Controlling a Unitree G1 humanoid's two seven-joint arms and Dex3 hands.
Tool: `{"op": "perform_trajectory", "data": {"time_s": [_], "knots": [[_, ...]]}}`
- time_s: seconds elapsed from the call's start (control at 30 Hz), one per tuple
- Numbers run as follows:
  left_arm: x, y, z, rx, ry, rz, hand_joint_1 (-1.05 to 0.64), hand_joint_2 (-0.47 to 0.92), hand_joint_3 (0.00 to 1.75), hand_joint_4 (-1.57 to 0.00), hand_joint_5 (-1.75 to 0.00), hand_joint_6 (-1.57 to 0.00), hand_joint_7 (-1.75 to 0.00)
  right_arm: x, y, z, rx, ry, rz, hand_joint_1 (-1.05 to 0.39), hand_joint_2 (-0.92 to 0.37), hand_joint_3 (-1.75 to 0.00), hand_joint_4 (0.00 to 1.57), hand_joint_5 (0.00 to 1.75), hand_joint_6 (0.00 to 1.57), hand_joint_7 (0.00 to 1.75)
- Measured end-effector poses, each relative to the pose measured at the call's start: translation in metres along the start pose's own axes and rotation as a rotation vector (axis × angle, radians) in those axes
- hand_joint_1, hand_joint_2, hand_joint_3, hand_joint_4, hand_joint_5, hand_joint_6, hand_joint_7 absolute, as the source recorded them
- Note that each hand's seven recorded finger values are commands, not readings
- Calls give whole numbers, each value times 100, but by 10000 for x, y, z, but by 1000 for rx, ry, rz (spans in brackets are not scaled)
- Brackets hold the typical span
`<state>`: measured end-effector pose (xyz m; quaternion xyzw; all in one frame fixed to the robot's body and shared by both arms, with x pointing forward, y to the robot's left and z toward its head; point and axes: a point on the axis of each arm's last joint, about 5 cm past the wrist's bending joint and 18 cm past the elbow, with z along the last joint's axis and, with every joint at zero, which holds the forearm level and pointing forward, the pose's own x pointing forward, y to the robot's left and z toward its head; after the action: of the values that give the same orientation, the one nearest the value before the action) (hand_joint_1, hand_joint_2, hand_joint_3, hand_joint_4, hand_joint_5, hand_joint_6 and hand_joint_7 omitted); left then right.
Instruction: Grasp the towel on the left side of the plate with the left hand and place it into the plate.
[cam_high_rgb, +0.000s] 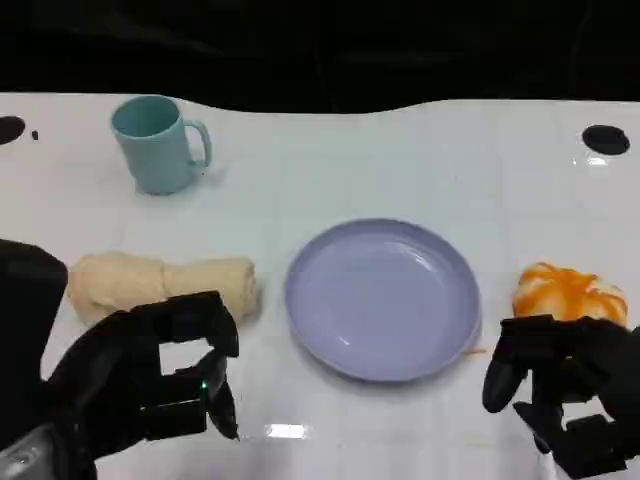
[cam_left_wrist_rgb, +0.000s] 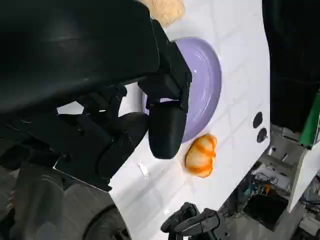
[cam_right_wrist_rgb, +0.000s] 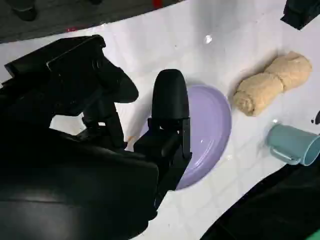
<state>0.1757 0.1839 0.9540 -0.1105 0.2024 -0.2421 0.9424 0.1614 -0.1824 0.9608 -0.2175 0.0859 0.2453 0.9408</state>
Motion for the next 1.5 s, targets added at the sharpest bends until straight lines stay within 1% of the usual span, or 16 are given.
{"op": "perform_trajectory", "data": {"time_s": [0.83,1.03,1.1,1.17,1.23,1.33,1.37,1.4,1.43,1.47,1.5], "knots": [[6,12,-5,-3,-7,1,-10,59,128,-81,-175,-69,-171,8,14,14,-1,-2,4,4,-59,-106,69,173,68,146],[5,17,-6,-6,-7,4,-9,60,127,-79,-175,-68,-169,9,16,14,-1,-2,5,4,-59,-106,69,173,68,145],[4,18,-5,-8,-9,4,-9,62,124,-78,-175,-68,-167,9,16,14,-1,-2,4,4,-59,-106,69,173,68,145],[2,20,-4,-21,-17,-1,-9,65,118,-75,-175,-66,-161,10,19,14,-1,-2,5,4,-59,-106,69,173,68,146],[3,18,-5,-32,-24,-6,-8,64,115,-72,-173,-66,-155,11,21,14,-1,-3,6,3,-59,-106,70,173,68,146],[5,15,-1,-30,-37,7,-8,59,115,-69,-159,-68,-133,13,25,15,-2,-4,7,3,-58,-107,70,173,68,146],[5,13,1,-26,-39,20,-10,56,111,-68,-148,-67,-119,13,26,16,-2,-4,7,4,-58,-107,70,173,68,146],[6,9,5,-11,-44,43,-10,56,109,-67,-144,-67,-113,13,27,16,-2,-5,8,4,-58,-107,70,173,68,146],[6,3,14,10,-56,65,-13,56,106,-66,-135,-66,-101,14,28,17,-2,-7,8,4,-59,-107,70,172,68,146],[6,-9,26,46,-75,85,-14,57,100,-60,-126,-62,-85,14,28,18,-2,-9,7,4,-58,-107,70,172,68,146],[6,-19,37,96,-96,104,-14,60,95,-57,-119,-62,-73,15,29,18,-2,-10,8,4,-58,-106,70,172,68,146]]}}
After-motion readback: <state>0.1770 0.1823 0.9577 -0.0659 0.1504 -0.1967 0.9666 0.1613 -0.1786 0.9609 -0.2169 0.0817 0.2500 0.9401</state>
